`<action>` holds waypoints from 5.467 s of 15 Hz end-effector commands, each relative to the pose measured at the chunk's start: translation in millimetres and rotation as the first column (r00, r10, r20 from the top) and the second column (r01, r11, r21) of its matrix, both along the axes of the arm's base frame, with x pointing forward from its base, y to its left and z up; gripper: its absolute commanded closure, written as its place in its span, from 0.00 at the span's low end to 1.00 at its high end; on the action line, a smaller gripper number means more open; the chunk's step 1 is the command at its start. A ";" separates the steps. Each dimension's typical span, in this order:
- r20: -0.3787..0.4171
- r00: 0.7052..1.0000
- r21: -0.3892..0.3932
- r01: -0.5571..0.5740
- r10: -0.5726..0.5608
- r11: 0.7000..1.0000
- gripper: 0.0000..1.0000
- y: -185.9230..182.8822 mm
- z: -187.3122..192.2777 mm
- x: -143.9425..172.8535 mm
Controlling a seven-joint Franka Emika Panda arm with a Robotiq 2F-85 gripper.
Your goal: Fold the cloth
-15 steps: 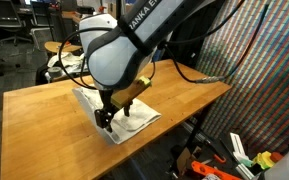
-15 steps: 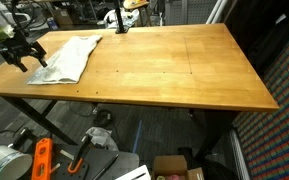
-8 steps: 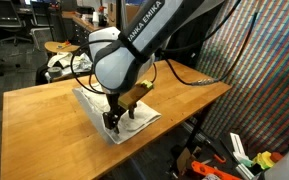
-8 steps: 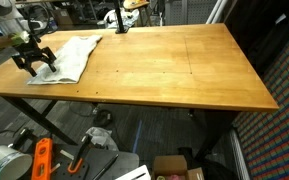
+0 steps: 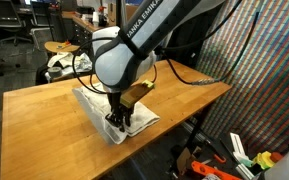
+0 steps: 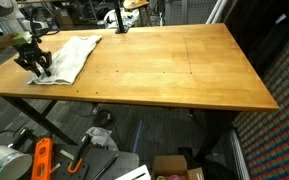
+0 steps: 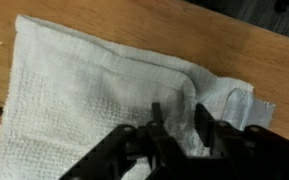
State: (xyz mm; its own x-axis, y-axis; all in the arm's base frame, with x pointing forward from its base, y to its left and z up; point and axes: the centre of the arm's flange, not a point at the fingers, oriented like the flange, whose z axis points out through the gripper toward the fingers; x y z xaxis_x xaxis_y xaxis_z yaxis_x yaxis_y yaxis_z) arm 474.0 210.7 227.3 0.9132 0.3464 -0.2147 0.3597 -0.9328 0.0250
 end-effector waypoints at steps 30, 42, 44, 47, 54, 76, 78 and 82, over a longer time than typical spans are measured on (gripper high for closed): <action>0.060 0.990 -0.038 -0.122 0.124 0.992 0.00 -90.8 12.1 17.2; 0.098 0.985 0.050 -0.149 0.143 0.988 0.00 -64.2 50.8 -21.7; 0.063 0.987 0.053 -0.154 0.150 0.987 0.00 -48.8 55.3 -30.6; 0.070 0.991 0.064 -0.121 0.117 0.991 0.00 -17.8 51.9 -38.2; 0.189 0.981 0.054 0.040 -0.049 0.998 0.00 16.2 43.9 -27.3; 0.112 0.990 0.013 0.088 -0.089 0.996 0.96 -5.7 9.9 -6.6; 0.111 0.989 0.012 0.098 -0.098 0.995 0.99 -9.0 8.2 -2.4; 0.106 0.990 0.017 0.095 -0.097 0.995 0.94 -16.4 18.4 -1.3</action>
